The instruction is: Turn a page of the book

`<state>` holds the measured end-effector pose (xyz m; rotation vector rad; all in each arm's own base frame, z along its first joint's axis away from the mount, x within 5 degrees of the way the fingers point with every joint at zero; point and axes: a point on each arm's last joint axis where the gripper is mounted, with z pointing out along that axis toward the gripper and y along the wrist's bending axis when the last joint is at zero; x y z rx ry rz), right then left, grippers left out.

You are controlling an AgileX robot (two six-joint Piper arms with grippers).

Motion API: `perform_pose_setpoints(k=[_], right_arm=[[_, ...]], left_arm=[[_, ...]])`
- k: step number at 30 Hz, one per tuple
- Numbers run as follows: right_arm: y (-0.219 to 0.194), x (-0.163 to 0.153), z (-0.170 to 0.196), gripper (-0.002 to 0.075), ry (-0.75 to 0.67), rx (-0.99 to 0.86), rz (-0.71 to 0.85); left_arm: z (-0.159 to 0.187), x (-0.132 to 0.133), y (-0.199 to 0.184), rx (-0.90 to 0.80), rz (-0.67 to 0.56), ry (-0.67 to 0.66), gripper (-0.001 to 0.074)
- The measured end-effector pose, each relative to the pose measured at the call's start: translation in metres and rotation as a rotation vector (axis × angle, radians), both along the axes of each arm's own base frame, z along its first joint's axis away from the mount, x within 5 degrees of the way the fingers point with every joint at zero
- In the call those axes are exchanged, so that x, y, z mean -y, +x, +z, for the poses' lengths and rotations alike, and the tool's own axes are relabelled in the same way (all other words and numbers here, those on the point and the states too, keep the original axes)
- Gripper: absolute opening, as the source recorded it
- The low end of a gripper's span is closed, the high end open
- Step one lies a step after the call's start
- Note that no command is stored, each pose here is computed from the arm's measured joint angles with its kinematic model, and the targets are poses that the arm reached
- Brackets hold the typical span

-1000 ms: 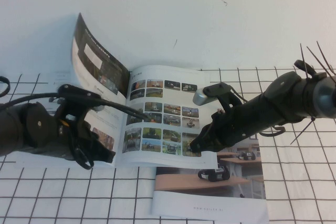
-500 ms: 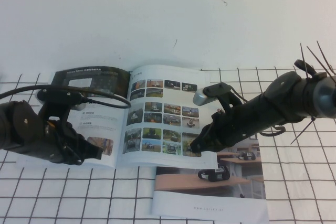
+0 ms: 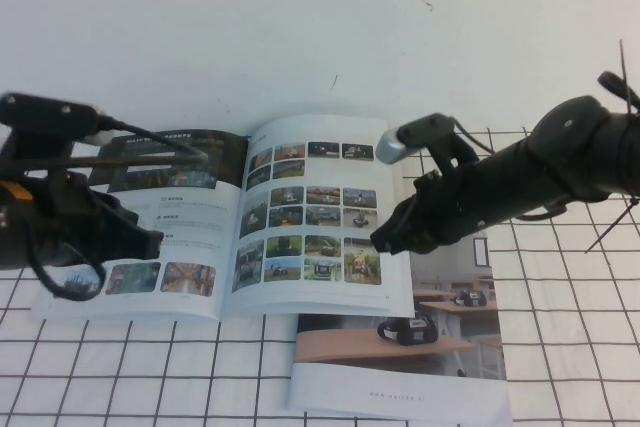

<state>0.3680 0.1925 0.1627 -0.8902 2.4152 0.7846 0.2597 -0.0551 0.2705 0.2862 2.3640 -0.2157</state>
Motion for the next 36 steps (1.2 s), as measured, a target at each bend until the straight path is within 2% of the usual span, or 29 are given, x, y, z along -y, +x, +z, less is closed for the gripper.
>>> perform_pose_setpoints(k=[4, 8, 16, 21, 29, 36], right_arm=[[-0.007, 0.003, 0.049, 0.0003, 0.043, 0.106, -0.012], [-0.021, 0.010, 0.103, 0.0003, 0.081, 0.212, -0.044], [-0.078, 0.041, 0.205, 0.0002, 0.077, 0.444, -0.096], [-0.128, 0.067, 0.256, 0.0002, 0.054, 0.561, -0.145], [-0.210, 0.103, 0.307, 0.0002, 0.092, 0.711, -0.201], [-0.272, 0.130, 0.322, 0.0002, 0.108, 0.793, -0.226]], left_arm=[[0.039, -0.004, -0.035, 0.109, -0.052, 0.004, -0.0002], [0.065, -0.006, -0.074, 0.147, -0.099, -0.021, -0.0002], [0.089, -0.011, -0.143, 0.181, -0.176, -0.052, -0.0002], [0.102, -0.015, -0.183, 0.292, -0.199, -0.086, -0.0002], [0.111, -0.016, -0.239, 0.425, -0.258, -0.175, -0.0002], [0.106, -0.019, -0.272, 0.471, -0.303, -0.184, -0.0002]])
